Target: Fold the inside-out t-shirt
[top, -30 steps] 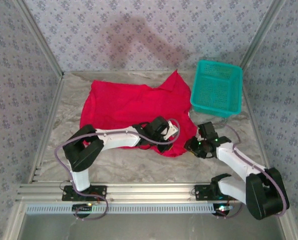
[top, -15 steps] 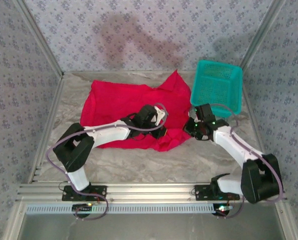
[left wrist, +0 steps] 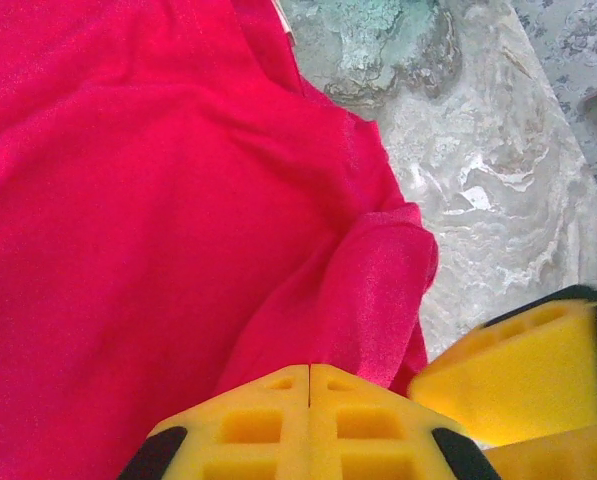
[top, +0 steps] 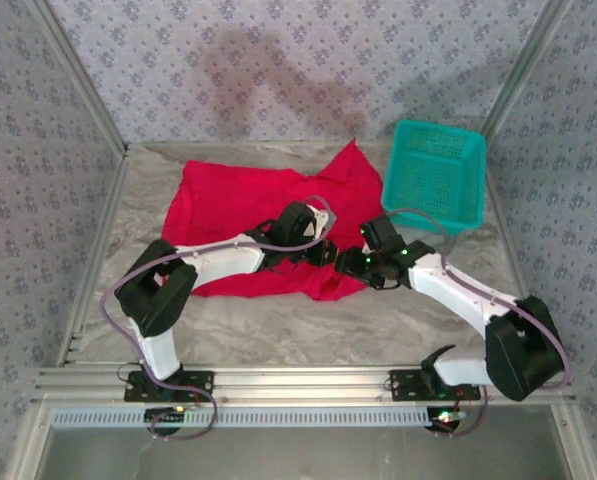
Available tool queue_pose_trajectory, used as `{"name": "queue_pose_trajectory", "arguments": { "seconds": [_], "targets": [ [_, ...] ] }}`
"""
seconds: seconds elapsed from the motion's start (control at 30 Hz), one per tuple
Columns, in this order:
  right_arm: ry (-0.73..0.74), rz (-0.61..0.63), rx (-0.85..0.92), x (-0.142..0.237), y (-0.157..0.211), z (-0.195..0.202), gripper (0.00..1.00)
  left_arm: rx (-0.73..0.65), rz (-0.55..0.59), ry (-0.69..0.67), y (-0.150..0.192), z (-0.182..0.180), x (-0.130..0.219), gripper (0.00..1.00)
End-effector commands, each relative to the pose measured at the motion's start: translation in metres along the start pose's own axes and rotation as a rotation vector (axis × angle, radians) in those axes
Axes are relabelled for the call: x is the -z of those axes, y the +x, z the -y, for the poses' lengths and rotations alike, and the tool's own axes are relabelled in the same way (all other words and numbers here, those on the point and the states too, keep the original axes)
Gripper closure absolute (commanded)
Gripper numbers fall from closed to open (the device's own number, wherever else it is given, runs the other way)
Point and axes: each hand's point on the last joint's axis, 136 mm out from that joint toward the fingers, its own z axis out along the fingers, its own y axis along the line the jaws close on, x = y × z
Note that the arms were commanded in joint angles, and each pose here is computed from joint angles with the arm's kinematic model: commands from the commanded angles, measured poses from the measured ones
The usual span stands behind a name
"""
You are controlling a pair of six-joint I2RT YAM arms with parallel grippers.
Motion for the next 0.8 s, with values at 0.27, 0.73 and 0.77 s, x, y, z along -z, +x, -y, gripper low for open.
{"name": "queue_pose_trajectory", "arguments": {
  "seconds": [0.27, 0.73, 0.77],
  "targets": [
    [0.267, -0.031, -0.025, -0.024, 0.027, 0.067, 1.00, 0.136, 0.140, 0.016, -0.059, -0.010, 0.046, 1.00],
    [0.242, 0.078, -0.102, 0.019, 0.060, 0.108, 0.95, 0.143, 0.134, 0.073, -0.055, 0.003, 0.049, 1.00],
    [0.232, 0.083, -0.092, 0.022, 0.056, 0.102, 0.96, 0.101, 0.114, 0.084, -0.048, 0.010, 0.048, 0.99]
  ]
}}
